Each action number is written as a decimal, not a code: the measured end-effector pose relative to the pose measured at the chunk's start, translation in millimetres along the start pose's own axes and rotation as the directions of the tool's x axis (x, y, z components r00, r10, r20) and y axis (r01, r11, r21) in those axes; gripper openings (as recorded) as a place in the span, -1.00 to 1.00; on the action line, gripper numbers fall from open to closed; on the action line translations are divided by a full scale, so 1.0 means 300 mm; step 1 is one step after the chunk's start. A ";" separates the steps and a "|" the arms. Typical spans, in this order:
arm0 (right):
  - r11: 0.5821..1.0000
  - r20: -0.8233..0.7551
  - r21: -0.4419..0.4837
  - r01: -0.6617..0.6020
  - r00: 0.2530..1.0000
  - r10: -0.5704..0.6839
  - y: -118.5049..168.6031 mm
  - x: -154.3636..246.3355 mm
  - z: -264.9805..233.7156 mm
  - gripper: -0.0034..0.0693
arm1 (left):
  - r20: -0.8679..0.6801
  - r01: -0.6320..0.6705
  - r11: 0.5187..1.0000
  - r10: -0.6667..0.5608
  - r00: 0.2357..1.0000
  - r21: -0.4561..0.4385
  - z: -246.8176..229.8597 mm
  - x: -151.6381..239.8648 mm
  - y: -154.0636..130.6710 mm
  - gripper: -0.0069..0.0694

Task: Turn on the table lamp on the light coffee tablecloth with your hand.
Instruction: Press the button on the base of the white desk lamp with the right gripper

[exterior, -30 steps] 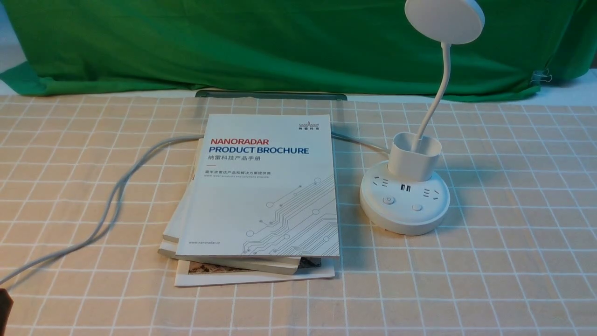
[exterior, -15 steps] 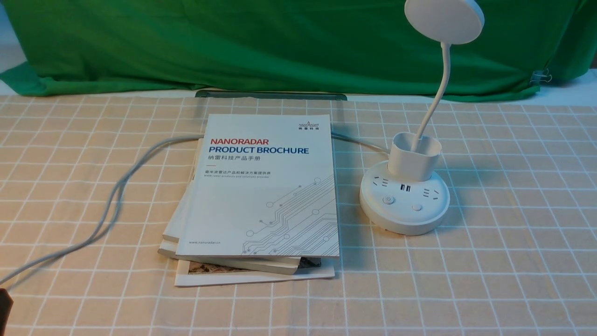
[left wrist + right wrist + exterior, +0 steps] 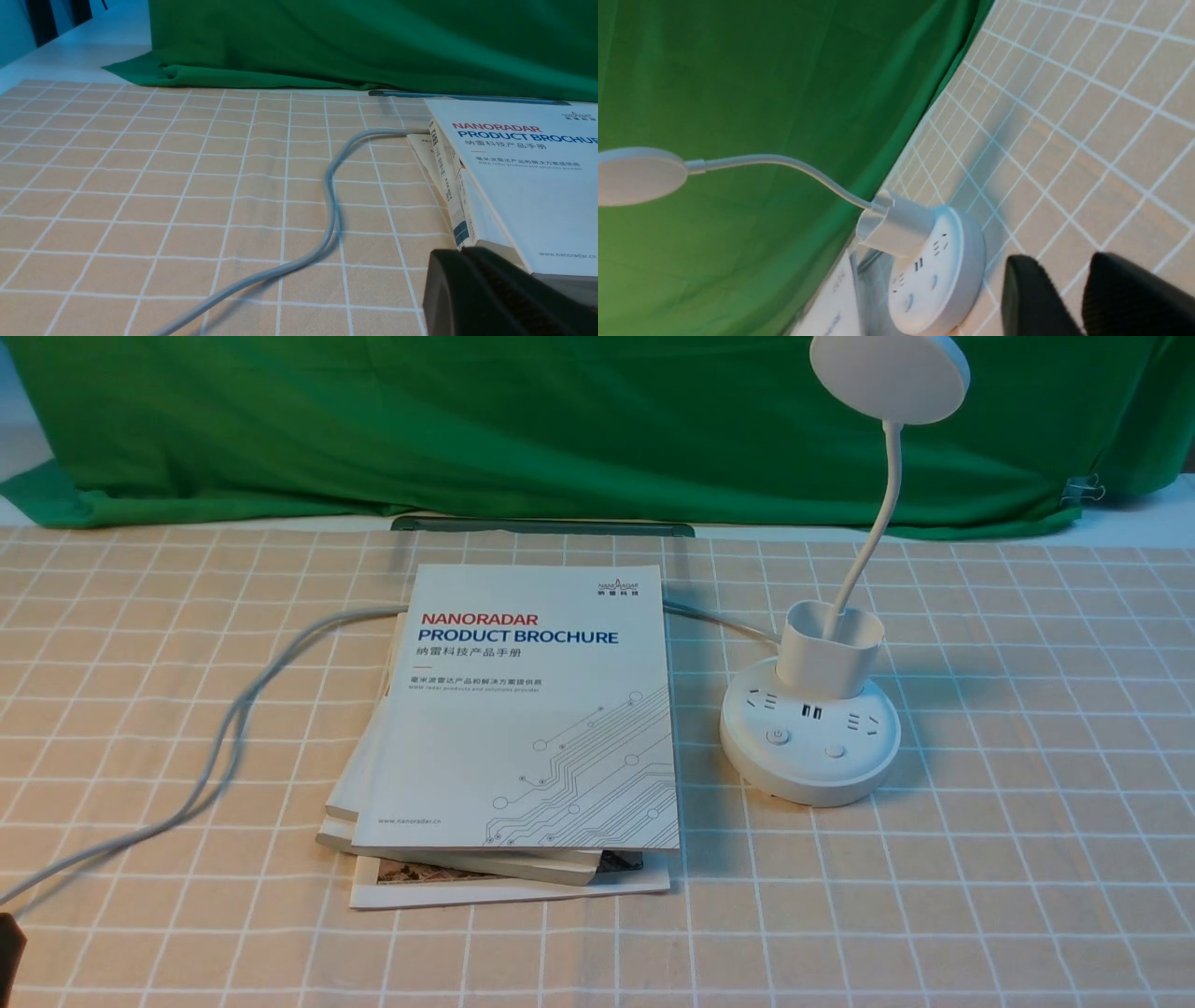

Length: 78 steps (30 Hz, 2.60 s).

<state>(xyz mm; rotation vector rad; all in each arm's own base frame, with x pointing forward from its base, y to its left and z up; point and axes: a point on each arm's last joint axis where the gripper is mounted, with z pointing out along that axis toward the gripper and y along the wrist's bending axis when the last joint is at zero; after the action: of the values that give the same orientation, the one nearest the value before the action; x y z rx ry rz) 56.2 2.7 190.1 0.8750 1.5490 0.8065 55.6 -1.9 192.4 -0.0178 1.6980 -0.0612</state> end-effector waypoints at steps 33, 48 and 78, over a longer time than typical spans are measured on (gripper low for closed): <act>0.271 -0.598 -0.444 0.854 -0.057 -0.799 0.607 -0.109 0.550 -0.82 | 0.000 0.000 1.000 0.000 1.000 0.000 0.000 0.000 0.000 -0.76; 0.207 -0.616 -0.584 0.785 -0.263 -0.742 0.452 0.262 0.930 -0.82 | 0.000 0.000 1.000 0.000 1.000 0.000 0.000 0.000 0.000 -0.76; 0.215 -0.646 -0.571 0.792 -0.272 -0.714 0.325 0.356 1.019 -0.82 | 0.000 0.000 1.000 0.000 1.000 0.000 0.000 0.000 0.000 -0.76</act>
<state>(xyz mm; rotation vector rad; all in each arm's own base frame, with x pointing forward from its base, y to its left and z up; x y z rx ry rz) 358.6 154.1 180.5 -0.9296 2.5520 0.0373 55.6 -1.9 192.4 -0.0178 1.6980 -0.0612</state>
